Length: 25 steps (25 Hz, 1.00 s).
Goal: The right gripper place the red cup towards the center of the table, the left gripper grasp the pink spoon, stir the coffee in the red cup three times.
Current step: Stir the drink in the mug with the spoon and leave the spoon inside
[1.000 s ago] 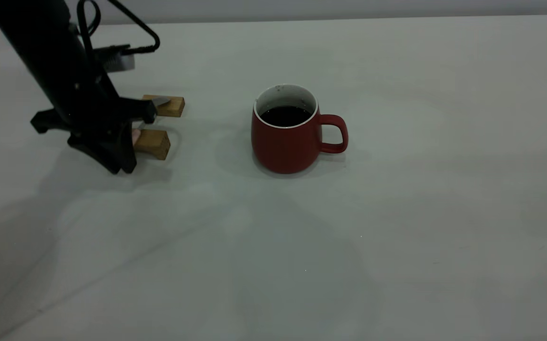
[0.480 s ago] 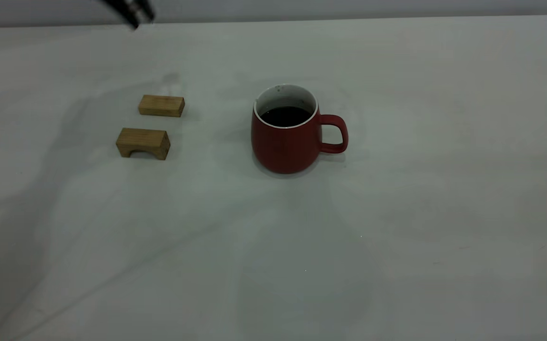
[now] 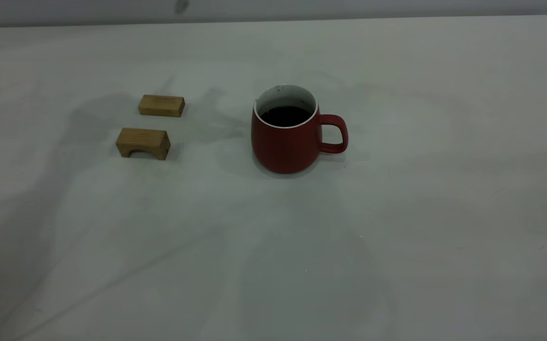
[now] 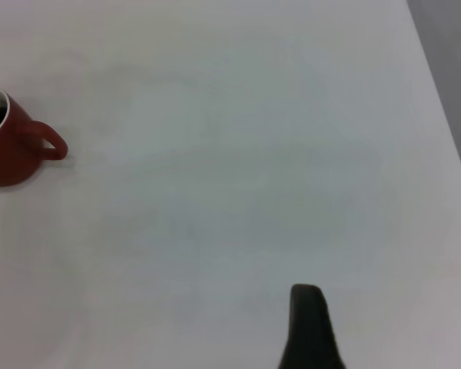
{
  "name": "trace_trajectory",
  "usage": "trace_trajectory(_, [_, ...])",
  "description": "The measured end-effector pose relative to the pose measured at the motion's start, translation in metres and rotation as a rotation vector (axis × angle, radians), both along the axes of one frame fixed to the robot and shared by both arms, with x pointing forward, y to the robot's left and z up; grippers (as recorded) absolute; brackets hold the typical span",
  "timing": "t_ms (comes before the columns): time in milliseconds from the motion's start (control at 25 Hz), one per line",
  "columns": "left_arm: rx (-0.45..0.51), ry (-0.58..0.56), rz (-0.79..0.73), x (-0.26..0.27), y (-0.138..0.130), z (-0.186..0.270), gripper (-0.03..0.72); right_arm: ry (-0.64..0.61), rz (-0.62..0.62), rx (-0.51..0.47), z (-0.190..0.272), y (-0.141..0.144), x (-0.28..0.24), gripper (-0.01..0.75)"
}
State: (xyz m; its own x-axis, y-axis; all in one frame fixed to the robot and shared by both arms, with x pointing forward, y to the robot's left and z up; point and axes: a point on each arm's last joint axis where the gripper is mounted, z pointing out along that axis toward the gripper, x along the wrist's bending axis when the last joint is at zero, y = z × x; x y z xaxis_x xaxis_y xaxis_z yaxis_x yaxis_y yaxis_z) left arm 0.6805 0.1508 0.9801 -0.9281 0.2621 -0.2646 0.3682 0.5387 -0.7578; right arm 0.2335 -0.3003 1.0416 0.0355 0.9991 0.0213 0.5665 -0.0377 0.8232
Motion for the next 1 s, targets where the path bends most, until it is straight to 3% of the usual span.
trace_trajectory(280, [-0.088, 0.258, 0.151, -0.004, -0.022, 0.005, 0.163, 0.0, 0.0, 0.0, 0.0, 0.0, 0.0, 0.586])
trace_trajectory(480, [-0.104, 0.396, 0.173, -0.006, -0.043, -0.018, 0.163, 0.0, 0.0, 0.0, 0.0, 0.0, 0.0, 0.586])
trace_trajectory(1000, [-0.146, 0.41, 0.067, -0.008, -0.067, -0.09, 0.163, -0.001, 0.0, 0.0, 0.0, 0.0, 0.0, 0.586])
